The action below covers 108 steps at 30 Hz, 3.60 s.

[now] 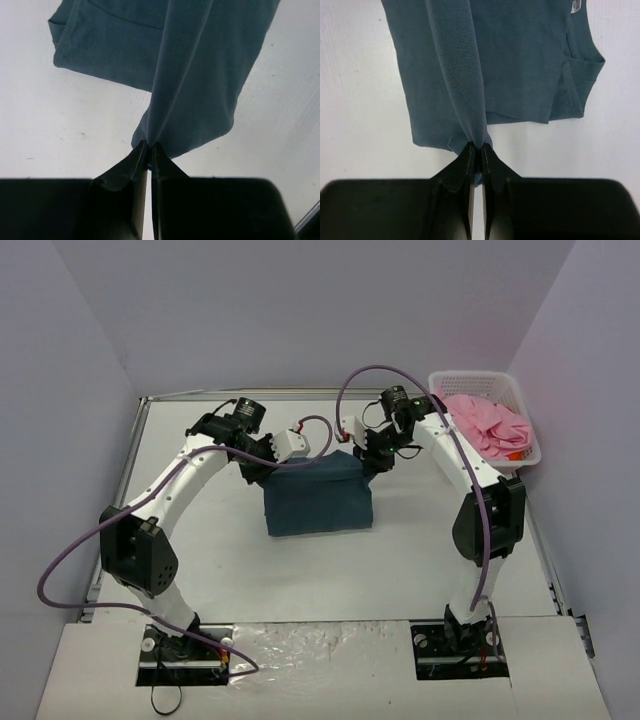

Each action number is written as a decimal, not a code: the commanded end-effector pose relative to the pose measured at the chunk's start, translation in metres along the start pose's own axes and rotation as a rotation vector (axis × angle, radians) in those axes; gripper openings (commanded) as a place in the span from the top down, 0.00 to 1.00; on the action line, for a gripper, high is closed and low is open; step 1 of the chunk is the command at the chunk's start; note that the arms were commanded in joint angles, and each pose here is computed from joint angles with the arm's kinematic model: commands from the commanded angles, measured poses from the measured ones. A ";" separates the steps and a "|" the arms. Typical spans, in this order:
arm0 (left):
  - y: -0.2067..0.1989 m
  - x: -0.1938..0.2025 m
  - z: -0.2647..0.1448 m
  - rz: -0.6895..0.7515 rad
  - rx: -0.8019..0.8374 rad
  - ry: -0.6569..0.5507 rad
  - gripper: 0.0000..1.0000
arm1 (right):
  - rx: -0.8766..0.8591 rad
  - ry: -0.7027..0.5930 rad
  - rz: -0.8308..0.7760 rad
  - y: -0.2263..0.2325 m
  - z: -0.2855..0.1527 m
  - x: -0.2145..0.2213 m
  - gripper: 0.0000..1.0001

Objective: Fold and stack the t-shirts
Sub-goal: Fold the long partially folded tshirt into a neat square, then put the neatly folded tshirt into the corner of the board with the left arm

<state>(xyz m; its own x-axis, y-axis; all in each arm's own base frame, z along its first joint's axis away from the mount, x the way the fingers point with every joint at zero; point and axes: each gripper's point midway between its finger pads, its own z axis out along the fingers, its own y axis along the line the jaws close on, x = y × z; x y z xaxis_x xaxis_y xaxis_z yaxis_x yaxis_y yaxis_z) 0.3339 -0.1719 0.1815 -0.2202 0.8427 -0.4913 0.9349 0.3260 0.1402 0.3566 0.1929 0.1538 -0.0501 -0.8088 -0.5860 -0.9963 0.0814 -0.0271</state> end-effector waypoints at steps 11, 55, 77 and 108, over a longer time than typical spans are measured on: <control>0.090 0.016 0.036 -0.056 -0.043 0.035 0.98 | 0.033 0.058 0.014 -0.090 0.033 0.025 1.00; 0.067 0.118 -0.054 -0.955 -0.223 -0.223 0.42 | 0.291 0.433 -0.200 0.088 0.178 -0.089 0.58; 0.054 0.136 -0.048 -0.969 -0.235 -0.252 0.42 | 0.368 0.566 -0.251 0.079 0.238 -0.072 1.00; 0.040 0.088 0.052 -1.468 0.498 -0.464 0.09 | 0.442 0.494 -0.233 0.062 0.163 -0.126 1.00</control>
<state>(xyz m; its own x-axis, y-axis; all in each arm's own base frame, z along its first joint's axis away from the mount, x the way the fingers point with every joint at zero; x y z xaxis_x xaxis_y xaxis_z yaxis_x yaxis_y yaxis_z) 0.3558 -0.0999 0.0830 -0.9538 -0.2747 -0.1219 -0.0318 0.4958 -0.8679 0.3074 0.4015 0.0683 0.0477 -0.9945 -0.0936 -0.8836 0.0017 -0.4682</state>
